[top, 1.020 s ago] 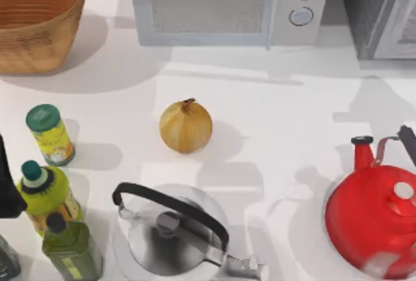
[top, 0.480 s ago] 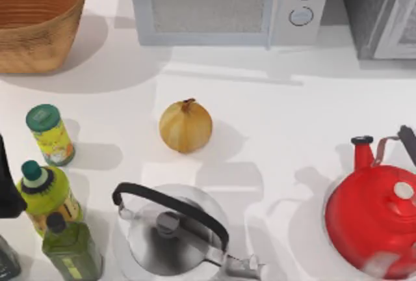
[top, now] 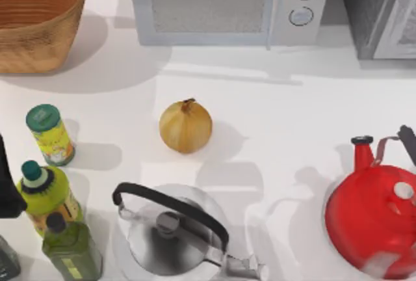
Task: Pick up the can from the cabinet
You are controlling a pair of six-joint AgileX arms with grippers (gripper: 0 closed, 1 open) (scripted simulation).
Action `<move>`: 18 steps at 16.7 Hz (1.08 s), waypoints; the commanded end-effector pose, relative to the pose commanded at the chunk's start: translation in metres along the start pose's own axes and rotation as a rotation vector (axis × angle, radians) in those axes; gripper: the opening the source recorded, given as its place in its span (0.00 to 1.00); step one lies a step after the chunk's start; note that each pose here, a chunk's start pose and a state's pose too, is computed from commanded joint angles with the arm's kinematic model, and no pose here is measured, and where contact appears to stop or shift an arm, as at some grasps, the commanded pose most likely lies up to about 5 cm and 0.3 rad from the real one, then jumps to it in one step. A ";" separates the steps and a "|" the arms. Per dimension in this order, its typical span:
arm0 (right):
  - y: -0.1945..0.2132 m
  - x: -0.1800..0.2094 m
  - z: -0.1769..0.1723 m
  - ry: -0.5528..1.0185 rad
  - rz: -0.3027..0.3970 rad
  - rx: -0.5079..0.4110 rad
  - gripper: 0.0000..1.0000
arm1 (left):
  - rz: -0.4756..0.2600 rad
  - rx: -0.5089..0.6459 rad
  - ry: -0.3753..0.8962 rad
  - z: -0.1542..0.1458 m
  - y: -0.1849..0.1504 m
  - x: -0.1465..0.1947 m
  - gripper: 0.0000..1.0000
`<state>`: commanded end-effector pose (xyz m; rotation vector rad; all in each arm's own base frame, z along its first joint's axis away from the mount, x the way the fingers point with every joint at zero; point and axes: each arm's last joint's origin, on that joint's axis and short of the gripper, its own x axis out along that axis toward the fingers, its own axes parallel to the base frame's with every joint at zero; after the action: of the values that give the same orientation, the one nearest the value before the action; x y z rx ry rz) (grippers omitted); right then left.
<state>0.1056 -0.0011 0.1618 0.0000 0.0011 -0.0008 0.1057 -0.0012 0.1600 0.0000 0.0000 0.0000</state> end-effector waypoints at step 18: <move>-0.040 0.054 0.070 -0.054 0.196 -0.064 0.00 | 0.000 0.000 0.000 0.000 0.000 0.000 1.00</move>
<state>0.1591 -0.0410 0.2315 -0.0635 -0.0532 0.1952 0.1057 -0.0012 0.1600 0.0000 0.0000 0.0000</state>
